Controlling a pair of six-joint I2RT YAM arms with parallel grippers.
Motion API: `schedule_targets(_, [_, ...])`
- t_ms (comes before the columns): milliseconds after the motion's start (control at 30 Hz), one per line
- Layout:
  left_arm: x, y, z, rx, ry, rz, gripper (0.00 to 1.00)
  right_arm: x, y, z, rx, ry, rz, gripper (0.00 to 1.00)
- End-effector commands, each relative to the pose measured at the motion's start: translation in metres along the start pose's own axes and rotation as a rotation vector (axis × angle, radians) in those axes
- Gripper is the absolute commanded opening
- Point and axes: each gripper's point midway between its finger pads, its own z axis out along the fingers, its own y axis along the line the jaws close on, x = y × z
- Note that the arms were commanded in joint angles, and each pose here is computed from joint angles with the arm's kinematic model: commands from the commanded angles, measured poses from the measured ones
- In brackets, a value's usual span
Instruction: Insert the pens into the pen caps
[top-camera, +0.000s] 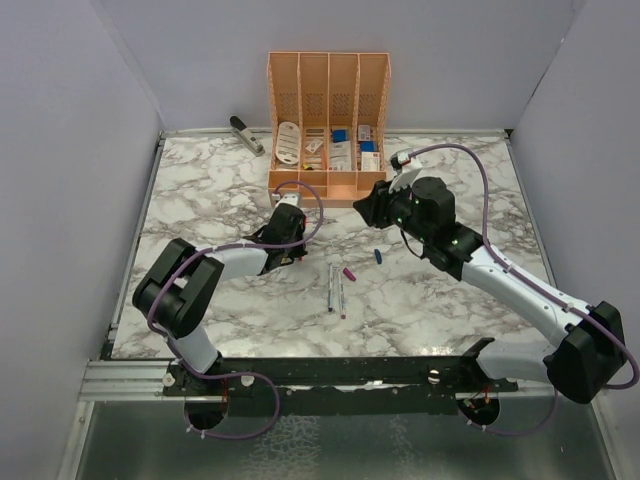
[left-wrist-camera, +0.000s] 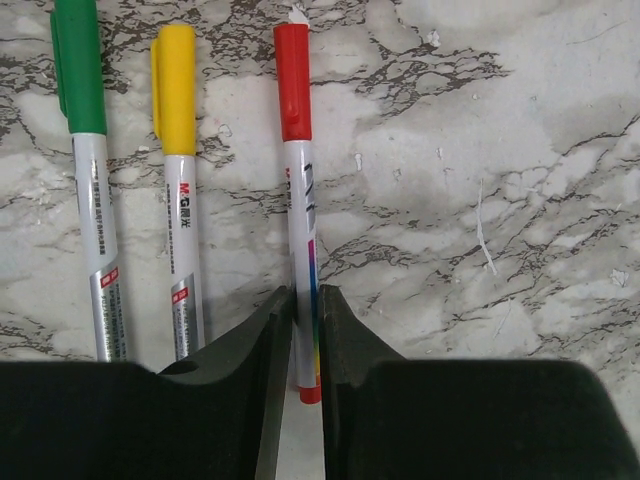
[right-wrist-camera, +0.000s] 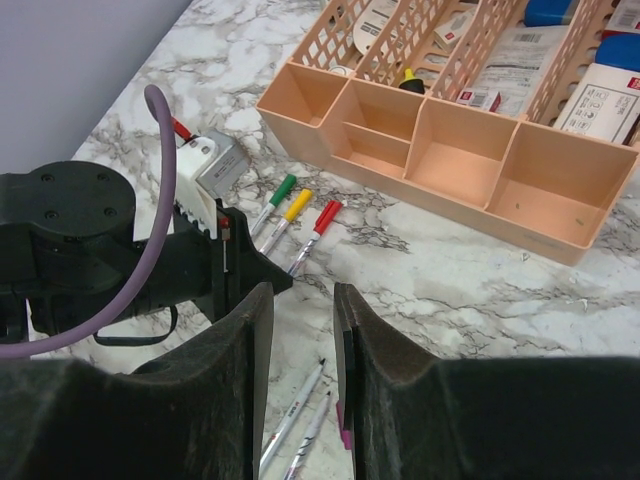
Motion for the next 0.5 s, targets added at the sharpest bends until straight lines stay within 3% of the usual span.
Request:
schedule_targets(0, [-0.006, 0.005, 0.003, -0.042, -0.017, -0.024, 0.24, 0.005, -0.003, -0.005, 0.025, 0.008, 0.000, 0.30])
schedule_targets(233, [-0.025, 0.002, -0.009, -0.042, -0.068, -0.011, 0.37, 0.005, -0.006, -0.006, 0.037, 0.005, -0.003, 0.30])
schedule_targets(467, [-0.051, -0.010, -0.038, -0.016, -0.132, 0.028, 0.39, 0.015, -0.026, -0.009, 0.151, 0.033, 0.018, 0.30])
